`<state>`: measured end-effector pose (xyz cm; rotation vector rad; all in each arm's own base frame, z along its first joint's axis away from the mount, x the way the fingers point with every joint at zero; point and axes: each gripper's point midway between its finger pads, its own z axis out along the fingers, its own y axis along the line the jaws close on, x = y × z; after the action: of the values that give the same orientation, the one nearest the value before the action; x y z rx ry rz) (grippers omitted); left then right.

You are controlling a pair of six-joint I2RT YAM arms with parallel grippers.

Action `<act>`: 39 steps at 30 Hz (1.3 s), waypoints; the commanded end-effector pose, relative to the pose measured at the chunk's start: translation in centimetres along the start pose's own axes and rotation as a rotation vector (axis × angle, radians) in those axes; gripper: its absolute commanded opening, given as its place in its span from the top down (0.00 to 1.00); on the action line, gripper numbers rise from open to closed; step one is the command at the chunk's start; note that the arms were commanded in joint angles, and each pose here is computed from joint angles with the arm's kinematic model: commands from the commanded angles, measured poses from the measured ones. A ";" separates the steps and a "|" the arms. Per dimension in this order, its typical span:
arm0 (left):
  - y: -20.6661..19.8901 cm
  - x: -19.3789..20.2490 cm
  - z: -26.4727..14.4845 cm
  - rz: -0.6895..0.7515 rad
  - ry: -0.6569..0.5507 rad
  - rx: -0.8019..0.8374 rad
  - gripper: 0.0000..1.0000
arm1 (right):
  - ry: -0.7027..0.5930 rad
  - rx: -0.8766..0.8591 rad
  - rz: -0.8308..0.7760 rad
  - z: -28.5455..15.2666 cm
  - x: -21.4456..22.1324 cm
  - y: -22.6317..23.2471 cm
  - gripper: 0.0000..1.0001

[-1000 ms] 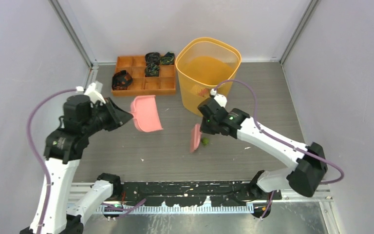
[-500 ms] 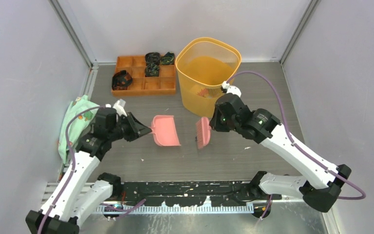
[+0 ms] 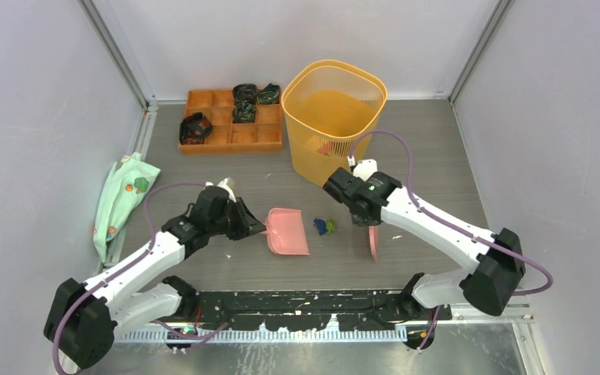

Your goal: Sweep away the paper scraps from the table

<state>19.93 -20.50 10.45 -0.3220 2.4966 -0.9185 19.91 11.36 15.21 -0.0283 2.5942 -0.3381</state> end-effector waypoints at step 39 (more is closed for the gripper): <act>-11.3 -3.3 3.1 -0.345 -0.072 0.816 0.99 | -0.376 0.161 0.202 -8.3 -3.3 -7.8 0.99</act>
<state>23.66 -27.83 7.52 -0.5833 2.1003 -1.6486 18.83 9.46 25.54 0.1386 2.2037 -0.3179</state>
